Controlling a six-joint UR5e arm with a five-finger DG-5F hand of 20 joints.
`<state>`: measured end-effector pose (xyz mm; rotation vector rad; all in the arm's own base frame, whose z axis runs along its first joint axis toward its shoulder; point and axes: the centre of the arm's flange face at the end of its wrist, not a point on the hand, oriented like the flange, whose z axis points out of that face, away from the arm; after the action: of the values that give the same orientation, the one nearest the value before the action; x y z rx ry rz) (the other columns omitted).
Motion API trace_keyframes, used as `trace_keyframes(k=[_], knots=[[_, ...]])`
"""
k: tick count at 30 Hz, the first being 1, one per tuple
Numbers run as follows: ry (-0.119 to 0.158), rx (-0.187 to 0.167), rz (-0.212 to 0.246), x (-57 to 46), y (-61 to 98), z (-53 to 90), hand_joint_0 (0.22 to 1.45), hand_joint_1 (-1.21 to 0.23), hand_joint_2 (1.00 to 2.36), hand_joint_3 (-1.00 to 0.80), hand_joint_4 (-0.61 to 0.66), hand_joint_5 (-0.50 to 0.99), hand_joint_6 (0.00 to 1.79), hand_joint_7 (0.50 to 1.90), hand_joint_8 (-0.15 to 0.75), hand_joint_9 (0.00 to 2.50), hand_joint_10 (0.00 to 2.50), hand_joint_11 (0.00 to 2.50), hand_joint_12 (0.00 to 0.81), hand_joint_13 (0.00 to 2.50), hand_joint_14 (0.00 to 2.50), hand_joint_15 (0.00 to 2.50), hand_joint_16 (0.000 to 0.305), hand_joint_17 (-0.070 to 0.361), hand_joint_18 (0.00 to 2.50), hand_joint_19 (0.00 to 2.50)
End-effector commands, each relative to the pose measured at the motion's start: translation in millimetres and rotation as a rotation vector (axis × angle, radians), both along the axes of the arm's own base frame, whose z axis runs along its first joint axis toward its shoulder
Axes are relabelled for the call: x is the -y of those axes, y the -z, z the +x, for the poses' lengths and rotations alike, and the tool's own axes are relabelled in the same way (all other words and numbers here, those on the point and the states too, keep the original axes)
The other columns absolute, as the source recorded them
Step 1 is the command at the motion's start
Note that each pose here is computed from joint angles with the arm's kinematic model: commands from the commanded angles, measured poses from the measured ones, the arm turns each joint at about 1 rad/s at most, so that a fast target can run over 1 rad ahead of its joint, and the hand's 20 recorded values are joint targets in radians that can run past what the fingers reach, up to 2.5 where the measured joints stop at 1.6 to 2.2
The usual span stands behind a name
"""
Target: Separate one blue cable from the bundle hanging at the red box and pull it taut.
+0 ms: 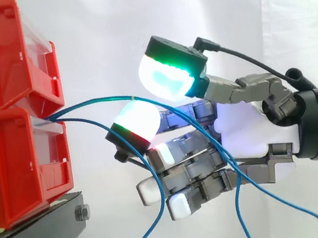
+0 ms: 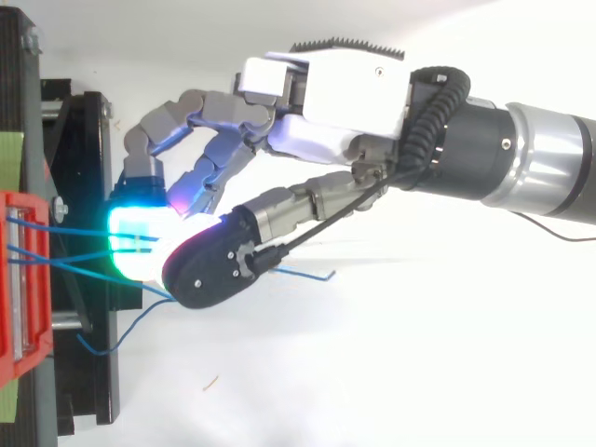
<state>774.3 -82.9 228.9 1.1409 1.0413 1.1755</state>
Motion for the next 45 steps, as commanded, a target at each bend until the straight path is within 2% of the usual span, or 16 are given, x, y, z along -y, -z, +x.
trace_keyframes(k=[1, 4, 8, 11, 13, 15, 17, 19, 24, 33, 43, 45], knots=[[-0.001, 0.000, 0.000, 0.1, -0.3, 0.0, 0.61, -0.56, 1.00, -0.50, 0.17, -0.16, 0.86, 1.07, 0.374, 0.93, 0.02, 0.83, 0.406, 0.87, 0.02, 0.49, 0.051, 0.114, 0.90, 0.45], [-0.001, 0.000, 0.000, -1.0, -0.3, 0.1, 0.63, -0.58, 1.00, -0.50, 0.14, -0.16, 0.86, 1.10, 0.377, 0.93, 0.02, 0.84, 0.410, 0.86, 0.02, 0.48, 0.051, 0.115, 0.89, 0.46], [0.001, -0.001, 0.000, 0.3, 0.4, -0.4, 0.62, -0.69, 1.01, -0.31, 0.13, -0.16, 0.87, 1.15, 0.381, 0.91, 0.01, 0.84, 0.413, 0.86, 0.02, 0.49, 0.052, 0.116, 0.90, 0.46], [-0.001, 0.000, 0.000, 0.1, -0.3, 0.0, 0.63, -0.76, 1.01, -0.26, 0.10, -0.17, 0.89, 1.12, 0.381, 0.89, 0.02, 0.85, 0.413, 0.85, 0.02, 0.48, 0.052, 0.117, 0.90, 0.45], [-0.001, 0.000, 0.000, 0.1, -0.3, 0.0, 0.66, -0.80, 1.01, -0.28, 0.07, -0.18, 0.89, 1.11, 0.375, 0.88, 0.01, 0.84, 0.413, 0.85, 0.02, 0.48, 0.052, 0.116, 0.90, 0.44], [-0.001, -0.001, 0.000, 0.1, 0.4, -0.4, 0.69, -0.84, 1.01, -0.31, 0.05, -0.18, 0.90, 1.17, 0.374, 0.87, 0.02, 0.86, 0.413, 0.85, 0.02, 0.48, 0.052, 0.116, 0.90, 0.45], [-0.001, -0.001, 0.000, 0.1, 0.9, 0.1, 0.72, -0.86, 1.01, -0.38, 0.03, -0.19, 0.91, 1.14, 0.368, 0.87, 0.02, 0.87, 0.411, 0.85, 0.02, 0.48, 0.051, 0.116, 0.90, 0.43], [-0.001, 0.000, 0.000, 0.1, -0.3, 0.0, 0.77, -0.89, 1.00, -0.47, 0.03, -0.19, 0.91, 1.19, 0.365, 0.87, 0.02, 0.86, 0.408, 0.85, 0.02, 0.48, 0.051, 0.114, 0.90, 0.41], [-0.001, -0.001, 0.000, 0.1, 0.9, 0.1, 0.81, -0.89, 1.00, -0.50, 0.00, -0.19, 0.92, 1.17, 0.359, 0.87, 0.02, 0.87, 0.404, 0.86, 0.02, 0.47, 0.049, 0.111, 0.89, 0.39], [-0.001, 0.000, 0.000, 0.1, -0.3, 0.0, 0.74, -0.92, 1.00, -0.50, 0.09, -0.17, 0.91, 1.17, 0.361, 0.89, 0.02, 0.88, 0.400, 0.86, 0.02, 0.47, 0.048, 0.109, 0.89, 0.39], [-0.001, -0.003, 0.000, 0.1, 1.6, -0.3, 0.69, -0.89, 1.00, -0.50, 0.10, -0.17, 0.91, 1.24, 0.364, 0.90, 0.02, 0.86, 0.402, 0.86, 0.02, 0.48, 0.049, 0.110, 0.89, 0.41], [-0.001, -0.001, 0.000, 0.1, -0.1, -0.1, 0.69, -0.86, 1.00, -0.50, 0.09, -0.17, 0.91, 1.22, 0.364, 0.90, 0.02, 0.86, 0.402, 0.86, 0.02, 0.48, 0.049, 0.110, 0.89, 0.41]])
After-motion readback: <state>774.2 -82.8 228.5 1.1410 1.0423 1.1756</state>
